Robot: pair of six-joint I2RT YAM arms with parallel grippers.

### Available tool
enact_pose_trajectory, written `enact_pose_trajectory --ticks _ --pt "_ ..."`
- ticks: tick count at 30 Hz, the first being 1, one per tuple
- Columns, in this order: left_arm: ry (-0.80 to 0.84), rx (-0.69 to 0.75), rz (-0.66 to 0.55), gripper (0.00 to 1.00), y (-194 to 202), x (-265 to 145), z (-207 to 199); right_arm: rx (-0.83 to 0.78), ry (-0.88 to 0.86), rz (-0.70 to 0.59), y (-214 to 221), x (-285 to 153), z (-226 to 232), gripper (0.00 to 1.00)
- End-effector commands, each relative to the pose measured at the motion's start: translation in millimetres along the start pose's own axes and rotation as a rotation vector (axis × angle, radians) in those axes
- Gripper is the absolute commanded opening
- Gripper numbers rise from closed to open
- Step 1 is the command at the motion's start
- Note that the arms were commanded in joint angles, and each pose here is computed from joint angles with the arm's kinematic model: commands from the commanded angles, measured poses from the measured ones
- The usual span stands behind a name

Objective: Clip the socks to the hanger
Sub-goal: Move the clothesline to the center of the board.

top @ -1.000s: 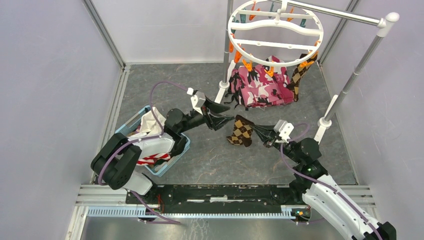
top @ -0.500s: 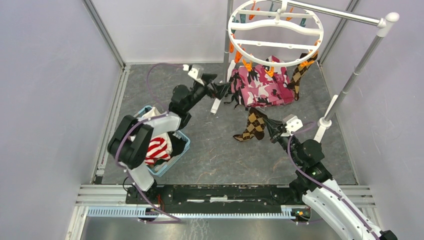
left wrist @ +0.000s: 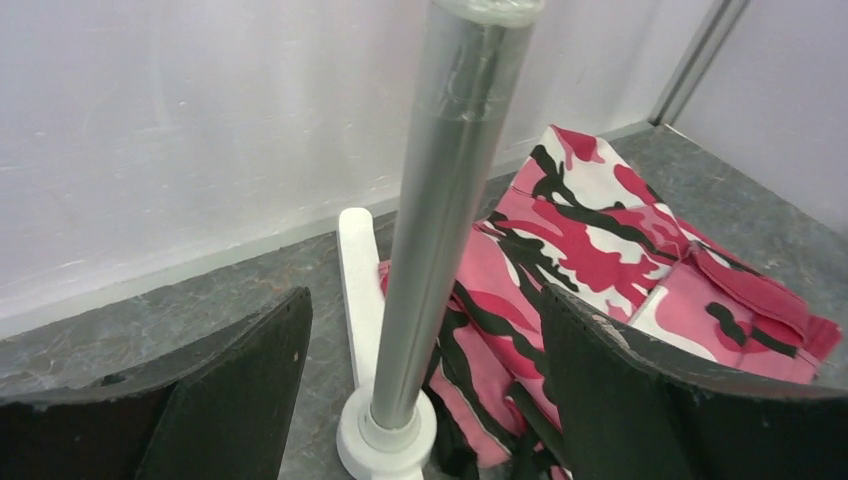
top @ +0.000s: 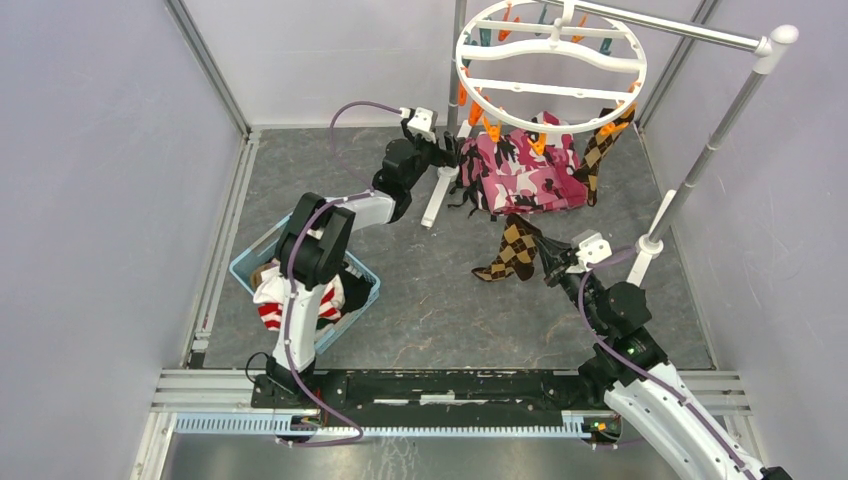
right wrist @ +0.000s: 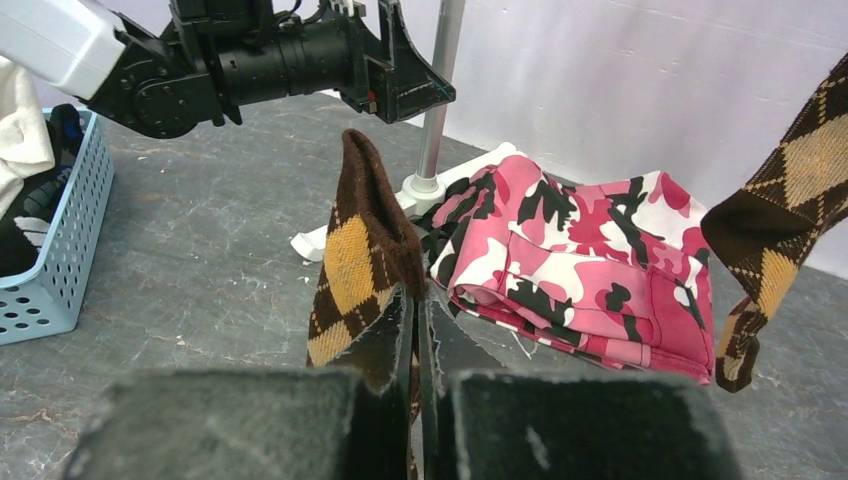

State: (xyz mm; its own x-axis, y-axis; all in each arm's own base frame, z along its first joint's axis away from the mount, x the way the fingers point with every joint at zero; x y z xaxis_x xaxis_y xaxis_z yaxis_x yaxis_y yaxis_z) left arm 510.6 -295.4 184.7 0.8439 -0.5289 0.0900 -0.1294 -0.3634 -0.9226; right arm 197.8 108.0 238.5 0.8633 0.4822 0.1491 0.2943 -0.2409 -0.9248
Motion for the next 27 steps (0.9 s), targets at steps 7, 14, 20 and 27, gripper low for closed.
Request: enact_pose_trajectory --ticks 7,14,20,27 --pt "-0.012 0.07 -0.122 0.75 -17.1 48.3 9.0 0.013 0.027 -0.025 -8.3 -1.0 -4.7 0.0" --pt "-0.001 0.067 -0.157 0.24 -26.9 49.6 5.1 0.013 0.033 -0.014 -5.1 -2.5 -4.6 0.0" --pt "-0.057 0.101 -0.229 0.1 -54.8 21.1 9.9 0.01 0.033 -0.001 -1.6 -3.1 -4.0 0.0" --pt "-0.1 0.132 -0.259 0.08 -80.5 -26.4 34.4 0.009 0.036 -0.002 -1.8 -3.7 -4.6 0.0"
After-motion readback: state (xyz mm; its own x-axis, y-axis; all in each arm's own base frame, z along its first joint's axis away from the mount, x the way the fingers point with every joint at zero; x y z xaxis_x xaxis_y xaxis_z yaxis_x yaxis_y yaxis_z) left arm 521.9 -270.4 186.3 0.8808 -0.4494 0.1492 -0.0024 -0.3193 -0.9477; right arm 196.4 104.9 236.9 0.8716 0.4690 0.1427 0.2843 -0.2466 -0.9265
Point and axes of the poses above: each gripper's point midway between its finger pads, its own x axis out along the fingers, its own z axis along the line the jaws close on, y = z × x, the point moved 5 cm from there along -x, back along the fingers, and after that the axes turned 15 degrees about -x, right-handed, at the moved point
